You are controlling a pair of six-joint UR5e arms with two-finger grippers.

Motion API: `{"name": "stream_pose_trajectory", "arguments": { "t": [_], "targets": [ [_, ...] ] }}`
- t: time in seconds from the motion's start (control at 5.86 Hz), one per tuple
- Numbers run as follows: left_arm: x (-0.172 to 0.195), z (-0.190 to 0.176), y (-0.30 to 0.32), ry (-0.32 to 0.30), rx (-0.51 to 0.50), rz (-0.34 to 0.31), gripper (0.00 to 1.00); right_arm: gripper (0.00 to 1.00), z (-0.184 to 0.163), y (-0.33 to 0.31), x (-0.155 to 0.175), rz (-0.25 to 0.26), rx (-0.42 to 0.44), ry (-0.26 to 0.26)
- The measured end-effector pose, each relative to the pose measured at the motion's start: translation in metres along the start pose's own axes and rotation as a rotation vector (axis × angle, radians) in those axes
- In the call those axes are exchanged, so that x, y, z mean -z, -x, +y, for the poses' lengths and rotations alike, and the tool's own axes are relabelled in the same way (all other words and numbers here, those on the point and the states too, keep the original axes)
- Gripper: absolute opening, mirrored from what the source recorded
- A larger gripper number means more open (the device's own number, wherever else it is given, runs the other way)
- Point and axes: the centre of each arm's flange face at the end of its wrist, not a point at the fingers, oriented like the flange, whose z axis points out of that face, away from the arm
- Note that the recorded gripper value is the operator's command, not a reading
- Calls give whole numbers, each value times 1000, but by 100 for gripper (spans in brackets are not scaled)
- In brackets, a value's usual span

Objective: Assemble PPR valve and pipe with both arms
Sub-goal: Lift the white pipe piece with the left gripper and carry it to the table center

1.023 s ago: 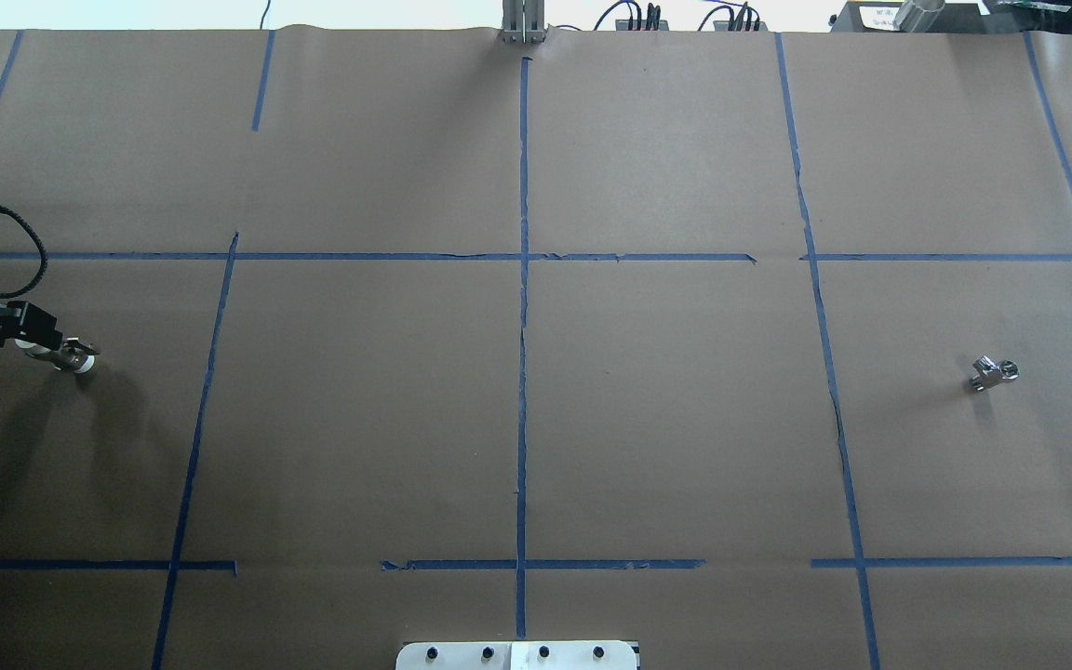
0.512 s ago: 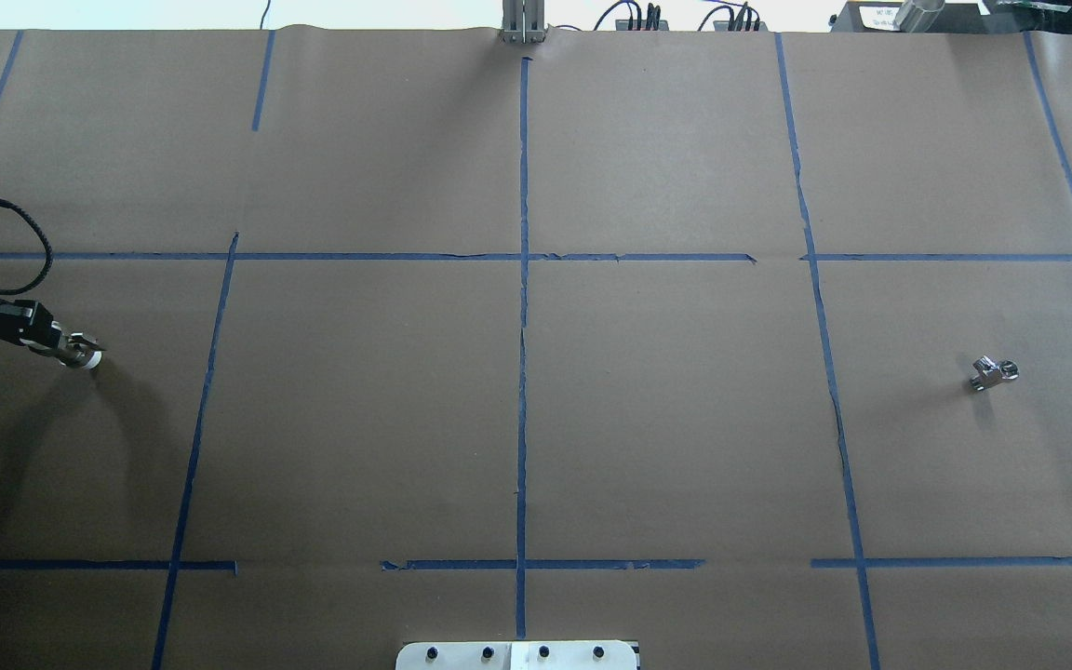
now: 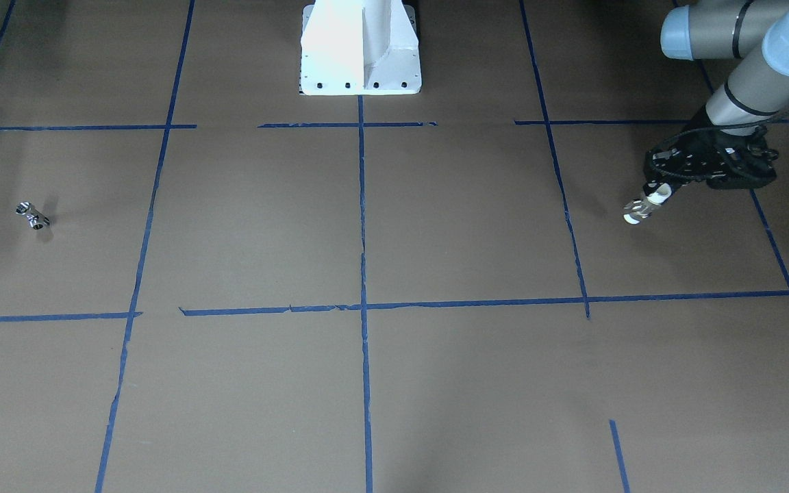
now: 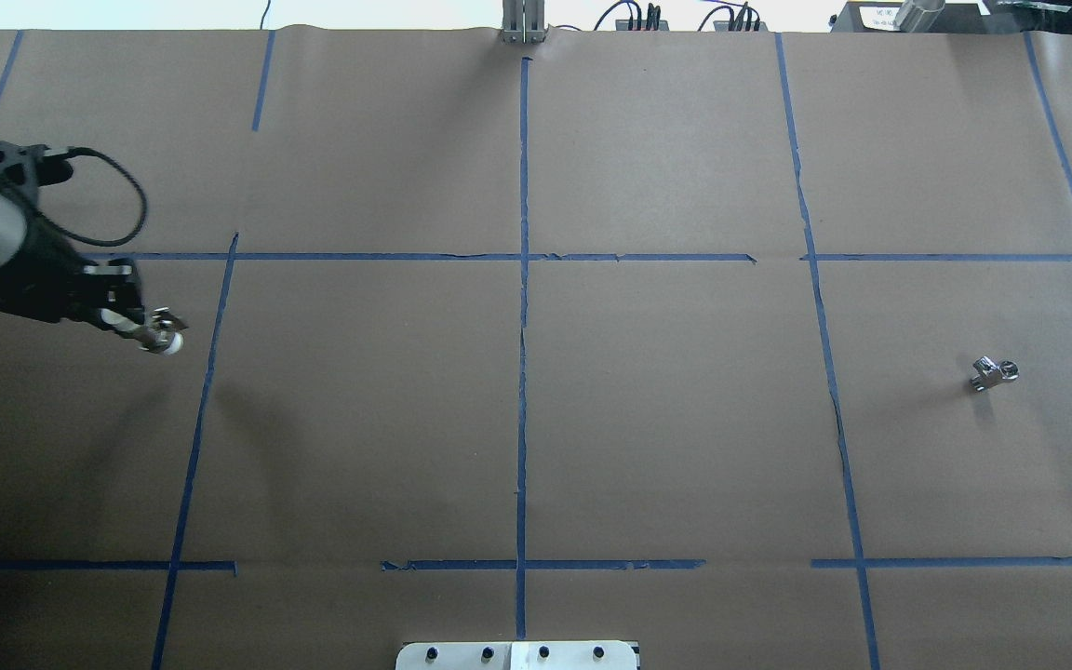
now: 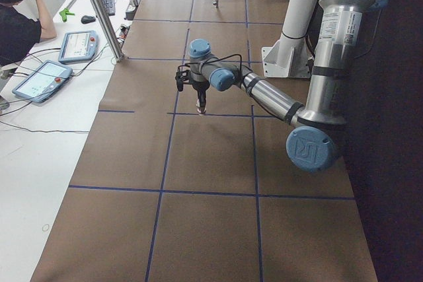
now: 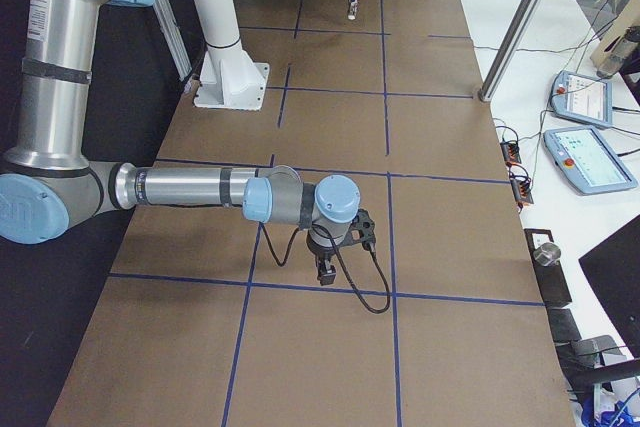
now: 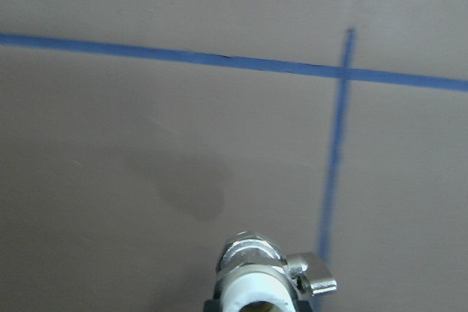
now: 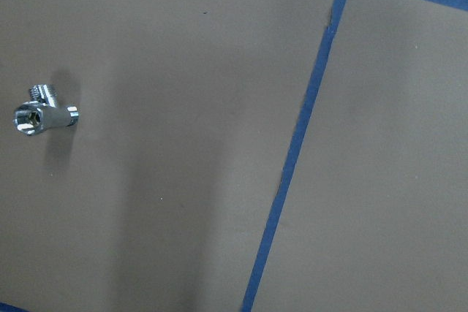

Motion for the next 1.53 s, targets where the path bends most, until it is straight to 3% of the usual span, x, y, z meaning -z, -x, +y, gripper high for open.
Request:
{"name": "stream_pose_trajectory", "arguments": {
  "t": [0.34, 0.85, 1.36, 1.53],
  "targets": [
    [-16, 62, -154, -3, 145, -7, 0, 100, 0, 0, 0, 0, 0, 0],
    [-42, 88, -332, -48, 299, 0, 0, 100, 0, 0, -1, 0, 0, 2],
    [-65, 86, -386, -52, 321, -37, 7, 100, 0, 0, -2, 0, 1, 5],
    [-72, 90, -388, -47, 316, -43, 22, 100, 0, 0, -2, 0, 2, 6]
  ]
}}
